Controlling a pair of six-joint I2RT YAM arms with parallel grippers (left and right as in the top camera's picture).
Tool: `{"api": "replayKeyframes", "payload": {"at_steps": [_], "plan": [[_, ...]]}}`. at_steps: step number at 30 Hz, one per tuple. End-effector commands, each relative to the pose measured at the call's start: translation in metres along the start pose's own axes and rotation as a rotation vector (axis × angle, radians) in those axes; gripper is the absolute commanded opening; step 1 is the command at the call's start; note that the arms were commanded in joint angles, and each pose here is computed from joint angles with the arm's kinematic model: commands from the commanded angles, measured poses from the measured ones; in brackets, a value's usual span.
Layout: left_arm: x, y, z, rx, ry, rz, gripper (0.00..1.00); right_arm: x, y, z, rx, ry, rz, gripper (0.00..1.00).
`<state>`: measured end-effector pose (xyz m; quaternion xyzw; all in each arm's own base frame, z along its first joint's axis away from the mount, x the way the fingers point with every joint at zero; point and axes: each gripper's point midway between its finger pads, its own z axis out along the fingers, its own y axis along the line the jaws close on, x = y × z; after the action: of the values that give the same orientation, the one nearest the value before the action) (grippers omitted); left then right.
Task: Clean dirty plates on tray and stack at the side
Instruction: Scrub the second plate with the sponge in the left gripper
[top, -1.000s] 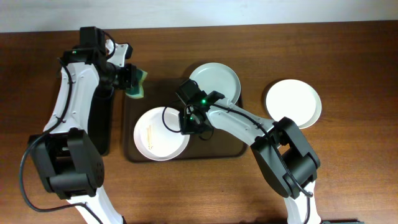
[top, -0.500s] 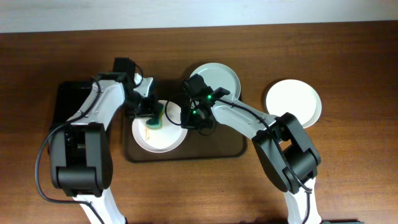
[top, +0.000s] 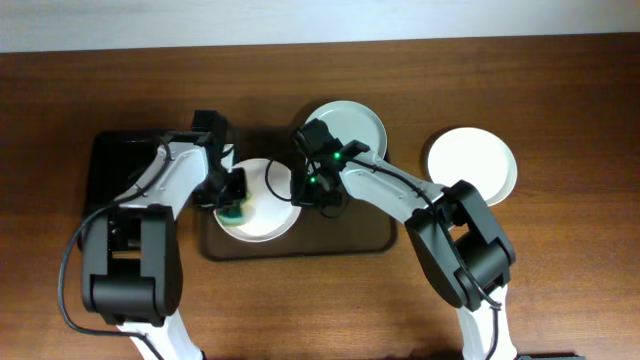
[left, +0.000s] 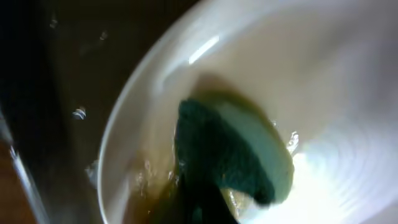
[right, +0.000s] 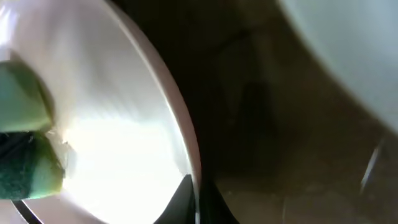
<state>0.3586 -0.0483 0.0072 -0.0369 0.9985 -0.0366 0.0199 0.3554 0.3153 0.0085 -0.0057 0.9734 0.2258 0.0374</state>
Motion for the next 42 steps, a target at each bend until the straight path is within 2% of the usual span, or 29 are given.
{"api": "replayKeyframes", "payload": {"at_steps": [1,3,4,10,14,15,17,19,20,22,24,27,29,30,31,33,35,36,39,42], "plan": [[0.031,-0.014,0.045,-0.096,0.02,0.055,0.01,-0.003,-0.002,0.004,0.007,-0.001,-0.004,0.04],[0.036,-0.004,0.057,-0.248,-0.046,0.055,0.01,-0.003,-0.002,0.004,0.007,-0.001,-0.005,0.04],[0.03,-0.007,0.058,-0.252,-0.084,0.063,0.01,-0.003,-0.002,0.004,0.007,0.0,-0.005,0.04],[-0.053,-0.043,0.042,-0.112,-0.438,0.041,0.01,-0.001,-0.004,0.004,0.012,0.007,-0.01,0.04],[-0.076,-0.054,0.03,-0.094,-0.54,0.143,0.0,-0.001,-0.004,0.004,0.012,0.007,-0.013,0.04],[-0.073,-0.062,0.032,-0.048,-0.523,0.164,0.01,-0.001,-0.004,0.004,0.011,0.006,-0.013,0.04],[-0.061,-0.093,0.034,0.144,-0.461,0.289,0.0,-0.001,-0.004,0.004,0.011,0.007,-0.018,0.04],[-0.054,-0.11,0.018,0.297,-0.354,0.292,0.01,-0.001,-0.003,0.005,0.012,0.007,-0.018,0.04],[-0.048,-0.109,0.011,0.326,-0.286,0.276,0.01,-0.001,-0.003,0.005,0.012,0.007,-0.018,0.04],[-0.04,-0.097,-0.002,0.329,-0.185,0.227,0.01,-0.001,-0.003,0.005,0.012,0.007,-0.018,0.04],[-0.051,-0.077,-0.003,0.278,-0.206,0.175,0.0,-0.001,-0.003,0.005,0.011,0.008,-0.019,0.04],[-0.073,0.009,-0.002,-0.122,-0.286,0.019,0.0,-0.001,-0.003,0.005,0.012,0.008,-0.019,0.04],[-0.066,0.024,-0.002,-0.192,-0.262,0.008,0.01,-0.001,-0.003,0.005,0.011,0.008,-0.019,0.04],[-0.056,0.025,0.0,-0.198,-0.219,0.008,0.01,-0.001,-0.003,0.005,0.012,0.008,-0.019,0.04],[-0.037,0.017,0.005,-0.141,-0.136,0.015,0.0,-0.001,-0.003,0.005,0.012,0.008,-0.022,0.04],[-0.011,-0.019,0.008,0.076,-0.022,0.118,0.01,-0.001,-0.003,0.005,0.011,0.008,-0.022,0.04],[0.0,-0.054,0.001,0.287,0.008,0.236,0.0,-0.001,-0.003,0.005,0.011,0.008,-0.022,0.04],[-0.004,-0.062,-0.001,0.337,-0.015,0.249,0.01,-0.001,-0.003,0.005,0.011,0.008,-0.022,0.04],[-0.035,-0.062,-0.002,0.317,-0.134,0.229,0.01,0.0,-0.003,0.005,0.012,0.01,-0.021,0.04],[-0.058,-0.015,0.003,0.041,-0.213,0.053,0.0,0.0,-0.004,0.005,0.013,0.011,-0.023,0.04]]}}
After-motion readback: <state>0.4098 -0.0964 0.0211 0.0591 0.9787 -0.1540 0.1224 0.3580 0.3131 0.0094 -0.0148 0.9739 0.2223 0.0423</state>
